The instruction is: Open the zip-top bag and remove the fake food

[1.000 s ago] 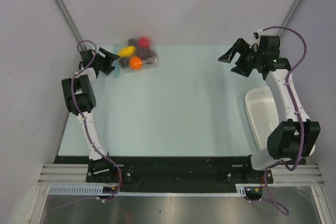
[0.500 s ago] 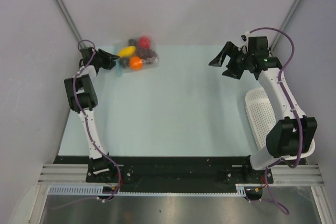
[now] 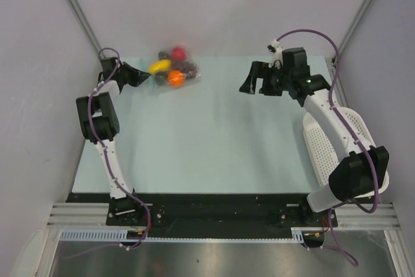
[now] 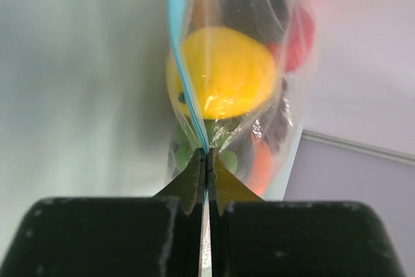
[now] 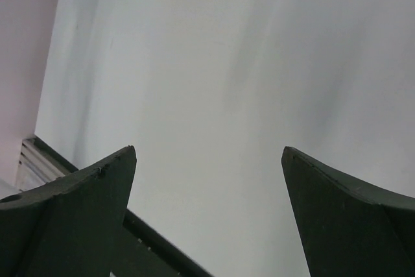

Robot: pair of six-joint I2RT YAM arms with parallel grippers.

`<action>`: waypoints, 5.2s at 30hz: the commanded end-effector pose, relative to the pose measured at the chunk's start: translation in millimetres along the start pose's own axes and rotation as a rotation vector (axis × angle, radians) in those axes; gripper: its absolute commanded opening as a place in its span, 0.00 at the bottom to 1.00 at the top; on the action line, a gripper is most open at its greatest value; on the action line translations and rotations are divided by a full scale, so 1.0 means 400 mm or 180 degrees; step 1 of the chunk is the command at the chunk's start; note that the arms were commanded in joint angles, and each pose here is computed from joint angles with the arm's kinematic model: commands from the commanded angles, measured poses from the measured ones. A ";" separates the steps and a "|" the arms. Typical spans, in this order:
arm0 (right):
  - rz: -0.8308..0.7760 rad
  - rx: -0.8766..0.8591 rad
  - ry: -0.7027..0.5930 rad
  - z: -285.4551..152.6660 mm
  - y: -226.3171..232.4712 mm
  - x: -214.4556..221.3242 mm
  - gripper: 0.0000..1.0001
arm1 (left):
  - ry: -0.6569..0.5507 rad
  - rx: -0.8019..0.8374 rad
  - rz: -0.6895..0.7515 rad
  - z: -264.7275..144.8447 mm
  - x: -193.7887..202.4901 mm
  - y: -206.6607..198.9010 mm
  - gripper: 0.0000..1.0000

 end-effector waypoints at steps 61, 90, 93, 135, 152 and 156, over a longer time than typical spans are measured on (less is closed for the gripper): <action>-0.1389 -0.1557 0.0009 0.510 0.378 -0.005 0.00 | -0.0198 0.0714 0.2316 -0.512 0.410 -0.402 0.56; -0.1232 -0.2060 0.0437 0.478 0.227 -0.011 0.00 | 0.0433 0.2732 0.3880 -0.396 0.315 -0.243 0.45; -0.1210 -0.2060 0.0443 0.478 0.223 -0.011 0.00 | 0.0368 0.2949 0.3847 -0.420 0.327 -0.262 0.41; -0.3123 -0.2088 -0.0883 0.374 0.600 -0.126 0.41 | 0.0463 0.2235 0.4006 -0.464 0.435 -0.278 0.00; -0.3154 -0.2070 -0.1075 0.394 0.668 -0.121 0.44 | 0.0493 0.2224 0.4031 -0.487 0.456 -0.275 0.00; -0.3181 -0.2055 -0.1008 0.399 0.658 -0.110 0.42 | 0.0501 0.2219 0.4019 -0.491 0.460 -0.271 0.00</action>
Point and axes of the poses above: each gripper's point midway between its finger pads, its own z axis out along the fingers, its own y axis along the line the jaws close on, x = y × z, the point moved 3 cm from there along -z, back along the fingers, and after that the axes turned 6 degrees about -z, right-handed, at the moved point
